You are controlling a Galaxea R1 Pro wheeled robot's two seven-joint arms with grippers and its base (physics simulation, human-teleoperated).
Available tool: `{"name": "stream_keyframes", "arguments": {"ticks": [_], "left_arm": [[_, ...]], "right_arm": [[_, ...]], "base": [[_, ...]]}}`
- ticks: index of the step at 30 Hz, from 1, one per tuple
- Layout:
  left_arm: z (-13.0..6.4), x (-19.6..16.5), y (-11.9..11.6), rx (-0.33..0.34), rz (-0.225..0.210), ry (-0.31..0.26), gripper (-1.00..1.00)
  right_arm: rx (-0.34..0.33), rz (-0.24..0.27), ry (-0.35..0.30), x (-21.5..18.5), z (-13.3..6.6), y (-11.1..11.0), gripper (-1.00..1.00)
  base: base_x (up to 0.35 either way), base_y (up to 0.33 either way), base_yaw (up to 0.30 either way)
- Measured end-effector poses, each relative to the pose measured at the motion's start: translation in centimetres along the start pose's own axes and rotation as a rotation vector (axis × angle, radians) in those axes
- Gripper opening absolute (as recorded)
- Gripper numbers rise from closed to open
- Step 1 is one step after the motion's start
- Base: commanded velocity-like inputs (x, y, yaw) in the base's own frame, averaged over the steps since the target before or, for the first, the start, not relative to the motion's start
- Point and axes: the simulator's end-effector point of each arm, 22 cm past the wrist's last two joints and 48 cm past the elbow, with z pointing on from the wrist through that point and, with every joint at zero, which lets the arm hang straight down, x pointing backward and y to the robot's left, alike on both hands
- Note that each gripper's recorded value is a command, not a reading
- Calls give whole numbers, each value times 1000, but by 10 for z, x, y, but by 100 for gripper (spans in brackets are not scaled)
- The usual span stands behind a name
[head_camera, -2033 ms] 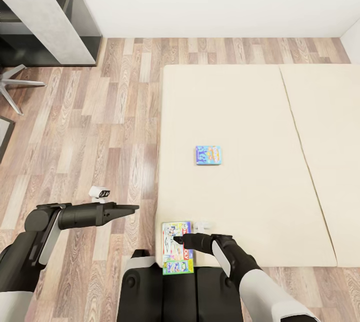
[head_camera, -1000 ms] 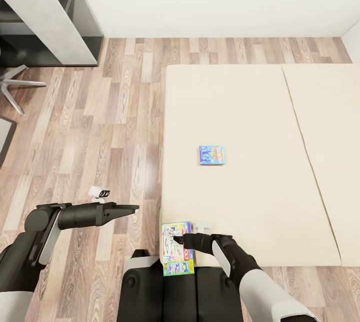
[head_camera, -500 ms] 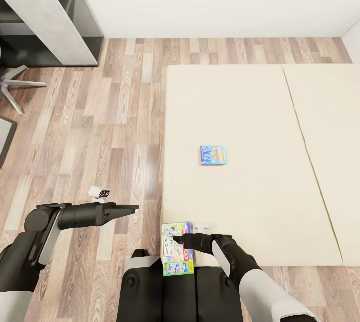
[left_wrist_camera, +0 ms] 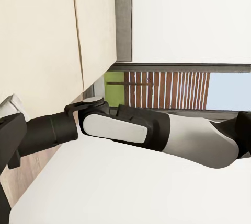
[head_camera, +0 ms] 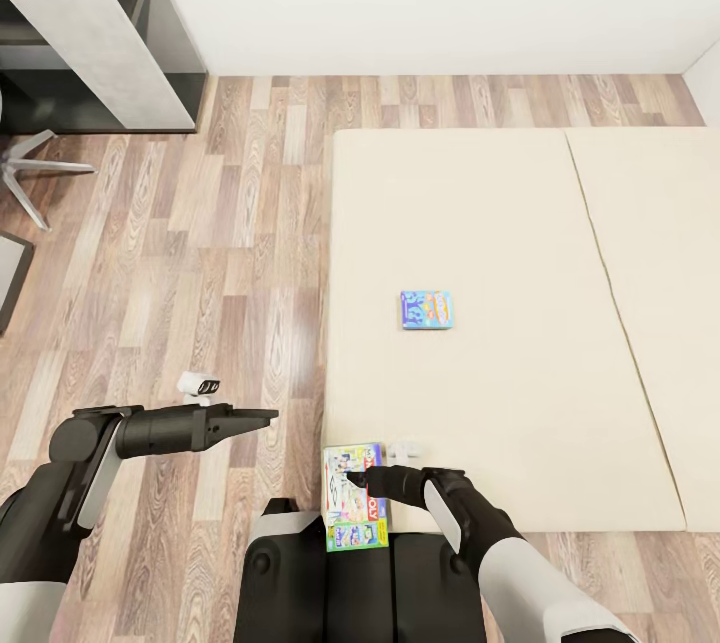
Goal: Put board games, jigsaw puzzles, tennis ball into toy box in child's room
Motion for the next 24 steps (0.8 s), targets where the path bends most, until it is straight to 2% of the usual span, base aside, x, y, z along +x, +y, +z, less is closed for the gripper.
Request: {"name": "stream_keyframes", "arguments": {"ticks": [24], "left_arm": [[0,0,0,1,0,0,100]], "right_arm": [[0,0,0,0,0,0,100]], "base": [[0,26,0]]}}
